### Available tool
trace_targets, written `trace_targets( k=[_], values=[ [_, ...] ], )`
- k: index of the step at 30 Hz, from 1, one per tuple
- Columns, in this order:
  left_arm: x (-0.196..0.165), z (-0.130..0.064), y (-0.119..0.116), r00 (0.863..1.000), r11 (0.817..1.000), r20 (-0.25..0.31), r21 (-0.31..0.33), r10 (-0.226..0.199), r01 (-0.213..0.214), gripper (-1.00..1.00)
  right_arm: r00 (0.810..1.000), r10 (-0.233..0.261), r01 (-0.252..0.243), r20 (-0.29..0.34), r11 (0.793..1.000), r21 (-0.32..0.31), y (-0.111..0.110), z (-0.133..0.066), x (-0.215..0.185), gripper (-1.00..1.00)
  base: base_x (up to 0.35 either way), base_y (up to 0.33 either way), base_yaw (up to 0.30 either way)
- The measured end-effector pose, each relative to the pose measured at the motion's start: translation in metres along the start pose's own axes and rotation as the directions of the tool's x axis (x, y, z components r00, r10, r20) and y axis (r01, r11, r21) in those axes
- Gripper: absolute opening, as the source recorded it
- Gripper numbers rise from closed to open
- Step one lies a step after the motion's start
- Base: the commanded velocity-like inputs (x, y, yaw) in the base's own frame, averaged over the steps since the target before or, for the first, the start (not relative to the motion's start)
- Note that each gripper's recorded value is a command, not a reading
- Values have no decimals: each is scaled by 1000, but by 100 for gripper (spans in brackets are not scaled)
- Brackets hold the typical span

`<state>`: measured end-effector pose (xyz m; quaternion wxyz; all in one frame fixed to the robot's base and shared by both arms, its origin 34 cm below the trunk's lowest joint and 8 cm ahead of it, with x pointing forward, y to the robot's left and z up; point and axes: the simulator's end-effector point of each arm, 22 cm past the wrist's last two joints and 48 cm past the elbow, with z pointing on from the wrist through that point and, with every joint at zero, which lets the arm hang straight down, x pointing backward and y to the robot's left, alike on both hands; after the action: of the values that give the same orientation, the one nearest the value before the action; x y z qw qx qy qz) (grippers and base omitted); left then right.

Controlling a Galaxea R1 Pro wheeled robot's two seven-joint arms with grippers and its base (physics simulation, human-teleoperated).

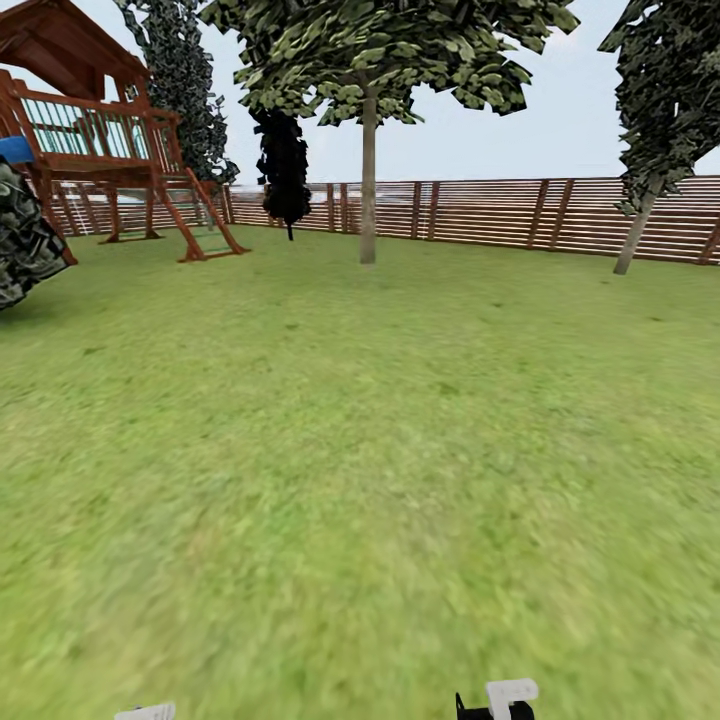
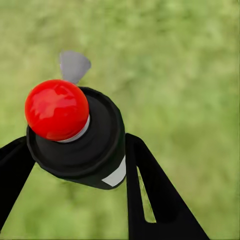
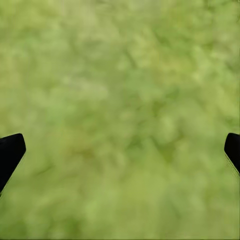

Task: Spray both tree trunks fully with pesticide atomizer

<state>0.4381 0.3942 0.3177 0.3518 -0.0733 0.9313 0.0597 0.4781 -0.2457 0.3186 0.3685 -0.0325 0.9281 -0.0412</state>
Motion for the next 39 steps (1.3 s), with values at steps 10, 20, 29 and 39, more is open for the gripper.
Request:
trace_targets(
  k=[10,20,29,39],
  values=[
    [0,0,0,1000,1000,0,0,0,0,-100,1000,0,0,0,1000,0,0,0,0,100,340,0,0],
    [0,0,0,1000,1000,1,0,0,0,-100,1000,0,0,0,1000,0,0,0,0,100,340,0,0],
    [0,0,-1,1000,1000,1,1,0,0,-100,1000,0,0,0,1000,0,0,0,0,100,340,0,0],
    [0,0,-1,1000,1000,1,1,0,0,-100,1000,0,0,0,1000,0,0,0,0,100,340,0,0]
  ],
)
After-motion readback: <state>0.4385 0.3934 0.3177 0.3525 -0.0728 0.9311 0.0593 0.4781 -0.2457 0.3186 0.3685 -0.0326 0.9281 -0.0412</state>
